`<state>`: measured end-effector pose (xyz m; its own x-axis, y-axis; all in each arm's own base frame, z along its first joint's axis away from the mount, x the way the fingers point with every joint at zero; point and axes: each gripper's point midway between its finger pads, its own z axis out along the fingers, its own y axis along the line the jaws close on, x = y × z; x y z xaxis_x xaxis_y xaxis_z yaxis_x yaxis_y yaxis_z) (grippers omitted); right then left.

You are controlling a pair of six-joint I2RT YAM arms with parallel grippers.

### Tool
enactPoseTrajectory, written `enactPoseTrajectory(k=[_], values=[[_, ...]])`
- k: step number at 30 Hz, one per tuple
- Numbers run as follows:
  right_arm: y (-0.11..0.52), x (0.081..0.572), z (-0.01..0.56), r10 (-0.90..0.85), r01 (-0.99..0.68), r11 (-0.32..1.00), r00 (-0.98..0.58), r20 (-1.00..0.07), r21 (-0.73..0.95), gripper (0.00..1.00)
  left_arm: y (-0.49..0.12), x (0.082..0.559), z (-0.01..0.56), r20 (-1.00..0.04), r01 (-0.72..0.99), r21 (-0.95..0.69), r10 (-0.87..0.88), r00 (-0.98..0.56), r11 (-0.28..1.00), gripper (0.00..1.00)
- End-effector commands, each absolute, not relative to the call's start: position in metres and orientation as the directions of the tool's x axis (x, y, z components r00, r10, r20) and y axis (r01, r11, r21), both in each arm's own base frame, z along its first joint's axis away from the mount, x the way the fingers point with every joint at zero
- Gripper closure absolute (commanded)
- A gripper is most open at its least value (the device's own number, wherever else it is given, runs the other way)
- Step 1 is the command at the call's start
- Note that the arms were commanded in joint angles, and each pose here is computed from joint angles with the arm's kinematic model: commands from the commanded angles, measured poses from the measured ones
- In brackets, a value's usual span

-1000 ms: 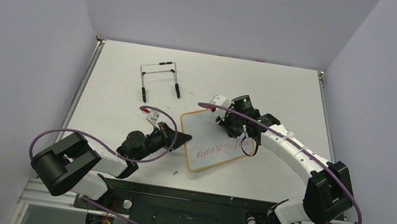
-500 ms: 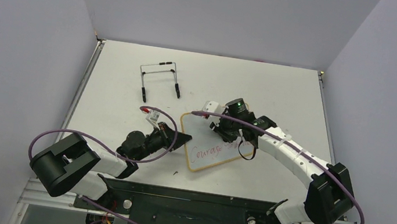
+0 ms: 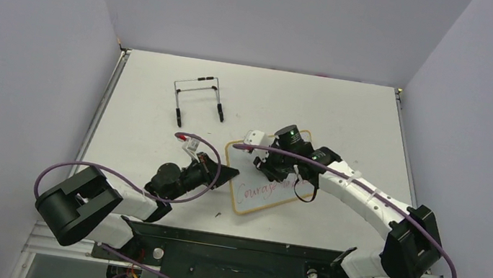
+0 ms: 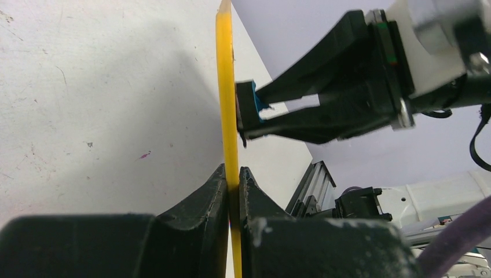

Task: Erase the whiteboard
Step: Erase the whiteboard at the whiteboard stand.

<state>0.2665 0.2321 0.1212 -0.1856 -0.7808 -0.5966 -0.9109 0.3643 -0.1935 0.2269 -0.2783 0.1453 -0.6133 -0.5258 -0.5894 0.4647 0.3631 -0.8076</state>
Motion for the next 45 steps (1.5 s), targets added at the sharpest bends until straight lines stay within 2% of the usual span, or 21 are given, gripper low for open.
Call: enactPoseTrajectory(k=[1,2,5,8,10,14,19,21,23,29,31,35,38,41,43,45], values=[[0.264,0.242,0.147,-0.742,-0.957,0.239,-0.071,-0.667,-0.163,1.0,-0.291,0.221,0.205,-0.619,0.611,-0.755,-0.567,-0.544,0.237,1.0],[0.264,0.244,0.148,-0.741,-0.952,0.254,-0.079,-0.667,-0.169,1.0,-0.291,0.222,0.203,-0.619,0.609,-0.756,-0.564,-0.546,0.239,1.0],[0.247,0.279,0.151,-0.741,-0.869,0.41,-0.14,-0.657,-0.277,1.0,-0.296,0.222,0.204,-0.62,0.611,-0.756,-0.559,-0.551,0.236,1.0],[0.218,0.31,0.149,-0.698,-0.775,0.565,-0.266,-0.665,-0.284,1.0,-0.3,0.223,0.203,-0.622,0.613,-0.755,-0.551,-0.556,0.233,1.0],[0.209,0.315,0.15,-0.677,-0.753,0.598,-0.292,-0.675,-0.274,1.0,-0.303,0.222,0.203,-0.623,0.616,-0.754,-0.545,-0.561,0.227,1.0],[0.23,0.294,0.152,-0.685,-0.834,0.505,-0.231,-0.691,-0.222,1.0,-0.306,0.22,0.204,-0.625,0.621,-0.752,-0.537,-0.566,0.221,1.0],[0.274,0.23,0.146,-0.736,-0.973,0.192,-0.056,-0.675,-0.129,1.0,-0.306,0.219,0.204,-0.626,0.623,-0.751,-0.539,-0.564,0.219,1.0],[0.277,0.221,0.145,-0.742,-0.981,0.152,-0.032,-0.67,-0.122,1.0,-0.304,0.218,0.205,-0.627,0.624,-0.75,-0.542,-0.56,0.222,1.0],[0.272,0.229,0.145,-0.748,-0.972,0.184,-0.043,-0.662,-0.146,1.0,-0.303,0.218,0.204,-0.627,0.622,-0.75,-0.545,-0.557,0.227,1.0],[0.216,0.301,0.142,-0.703,-0.813,0.53,-0.261,-0.661,-0.243,1.0,-0.303,0.216,0.205,-0.63,0.627,-0.746,-0.542,-0.556,0.224,1.0],[0.201,0.311,0.139,-0.692,-0.778,0.577,-0.302,-0.656,-0.25,1.0,-0.303,0.215,0.206,-0.631,0.631,-0.745,-0.539,-0.558,0.219,1.0],[0.214,0.293,0.137,-0.691,-0.842,0.507,-0.27,-0.67,-0.184,1.0,-0.3,0.212,0.206,-0.633,0.636,-0.74,-0.542,-0.552,0.217,1.0],[0.24,0.258,0.138,-0.715,-0.933,0.34,-0.174,-0.677,-0.12,1.0,-0.297,0.211,0.207,-0.634,0.639,-0.738,-0.549,-0.545,0.219,1.0],[0.255,0.236,0.138,-0.724,-0.969,0.232,-0.115,-0.68,-0.083,1.0,-0.294,0.211,0.206,-0.636,0.636,-0.738,-0.552,-0.539,0.228,1.0],[0.256,0.238,0.138,-0.731,-0.966,0.236,-0.108,-0.673,-0.101,1.0,-0.294,0.211,0.206,-0.636,0.636,-0.737,-0.554,-0.537,0.23,1.0],[0.249,0.258,0.139,-0.73,-0.932,0.326,-0.142,-0.668,-0.157,1.0,-0.294,0.211,0.207,-0.636,0.638,-0.736,-0.556,-0.535,0.228,1.0]])
